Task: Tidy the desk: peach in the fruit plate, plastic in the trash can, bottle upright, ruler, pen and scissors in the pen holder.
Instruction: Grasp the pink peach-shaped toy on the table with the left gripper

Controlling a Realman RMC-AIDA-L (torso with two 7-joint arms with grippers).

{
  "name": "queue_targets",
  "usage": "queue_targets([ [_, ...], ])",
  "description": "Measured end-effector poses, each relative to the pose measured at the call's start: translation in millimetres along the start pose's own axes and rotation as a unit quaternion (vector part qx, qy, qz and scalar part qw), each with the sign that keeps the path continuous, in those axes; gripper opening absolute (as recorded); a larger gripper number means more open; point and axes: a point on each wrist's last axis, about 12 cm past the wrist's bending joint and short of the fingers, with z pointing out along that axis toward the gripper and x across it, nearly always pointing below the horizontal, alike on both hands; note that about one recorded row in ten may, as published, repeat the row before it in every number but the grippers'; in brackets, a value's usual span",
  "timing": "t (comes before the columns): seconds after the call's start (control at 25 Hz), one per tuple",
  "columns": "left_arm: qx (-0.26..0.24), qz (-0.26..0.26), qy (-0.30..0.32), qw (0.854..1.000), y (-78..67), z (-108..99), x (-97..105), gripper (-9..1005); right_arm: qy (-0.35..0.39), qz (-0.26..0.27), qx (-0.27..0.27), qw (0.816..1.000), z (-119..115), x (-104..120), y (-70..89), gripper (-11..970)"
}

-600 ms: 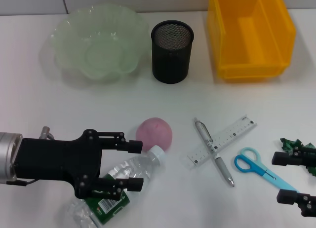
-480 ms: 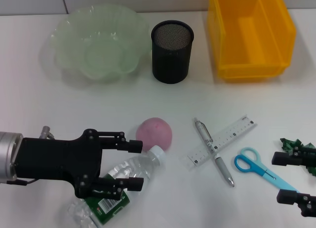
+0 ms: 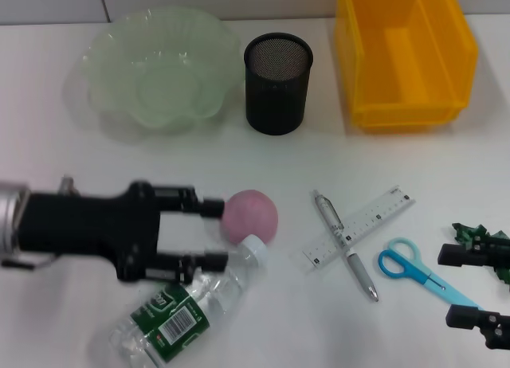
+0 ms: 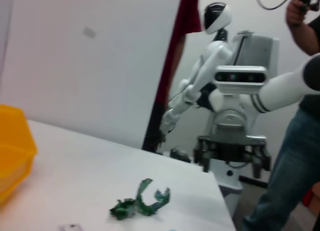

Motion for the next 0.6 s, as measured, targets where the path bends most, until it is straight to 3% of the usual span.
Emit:
queue_targets([
  [0.2, -0.05, -0.051, 0.058, 0.996, 28.9, 4, -60, 724, -0.005, 0.0, 0.01, 1.0, -3, 0, 0.9, 677],
  [0.4, -0.085, -0.084, 0.103, 0.987, 46.0, 16, -80, 724, -0.023, -0.001, 0.044, 0.999, -12, 3, 4.2, 677],
  [0.44, -0.107, -0.096, 0.138, 0.98, 55.4, 28, -90, 724, -0.038, -0.006, 0.07, 0.997, -18, 5, 7.9, 677],
  [0.6, -0.131, -0.1, 0.19, 0.968, 65.5, 49, -99, 723, -0.061, -0.019, 0.105, 0.992, -26, 9, 14.1, 676],
])
